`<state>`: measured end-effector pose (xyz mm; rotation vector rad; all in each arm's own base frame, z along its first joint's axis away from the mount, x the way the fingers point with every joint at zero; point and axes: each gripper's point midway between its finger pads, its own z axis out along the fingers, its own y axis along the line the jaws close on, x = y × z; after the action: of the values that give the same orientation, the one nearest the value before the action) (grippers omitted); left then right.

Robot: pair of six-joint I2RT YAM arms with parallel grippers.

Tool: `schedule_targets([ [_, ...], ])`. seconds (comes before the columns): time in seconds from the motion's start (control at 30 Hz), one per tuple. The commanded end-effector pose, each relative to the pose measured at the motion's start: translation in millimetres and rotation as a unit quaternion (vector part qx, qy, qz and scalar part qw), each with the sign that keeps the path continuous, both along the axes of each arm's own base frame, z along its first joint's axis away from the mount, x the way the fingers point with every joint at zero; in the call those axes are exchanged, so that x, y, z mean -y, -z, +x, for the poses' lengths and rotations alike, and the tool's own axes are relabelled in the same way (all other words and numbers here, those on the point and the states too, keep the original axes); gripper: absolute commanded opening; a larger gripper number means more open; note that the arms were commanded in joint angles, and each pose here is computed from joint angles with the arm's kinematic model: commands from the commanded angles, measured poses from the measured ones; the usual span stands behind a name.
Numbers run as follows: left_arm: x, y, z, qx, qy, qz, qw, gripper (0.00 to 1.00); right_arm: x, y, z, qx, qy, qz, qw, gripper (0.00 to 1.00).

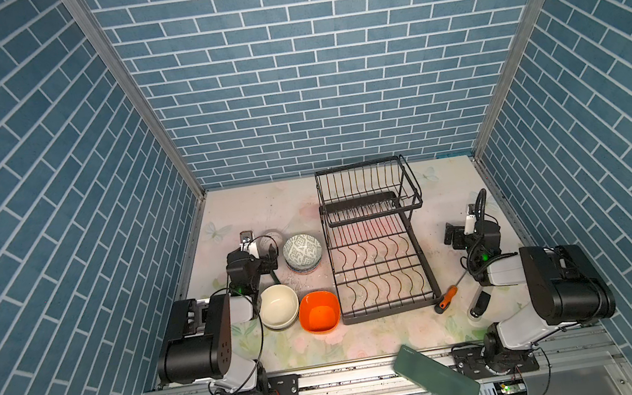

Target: Load the bowls into the dish rack

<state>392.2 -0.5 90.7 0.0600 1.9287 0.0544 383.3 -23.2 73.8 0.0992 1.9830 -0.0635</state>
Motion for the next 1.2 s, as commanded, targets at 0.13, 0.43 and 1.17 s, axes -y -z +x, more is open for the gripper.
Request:
schedule_targets([
  [0.13, 0.7, -17.6, 1.6, -0.003, 0.008, 0.004, 1.000, 1.00, 0.8, -25.1, 9.8, 0.014, -0.004, -0.014, 1.000, 0.99],
  [0.43, -5.7, -37.6, -2.4, -0.051, -0.023, -0.020, 0.998, 1.00, 3.9, -60.1, -1.3, -0.022, 0.036, 0.021, 0.999, 0.98],
  [1.17, 16.9, -92.6, -62.2, -0.193, -0.113, -0.198, 0.954, 1.00, -65.3, -90.0, -53.1, -0.192, 0.017, 0.073, 0.979, 0.99],
])
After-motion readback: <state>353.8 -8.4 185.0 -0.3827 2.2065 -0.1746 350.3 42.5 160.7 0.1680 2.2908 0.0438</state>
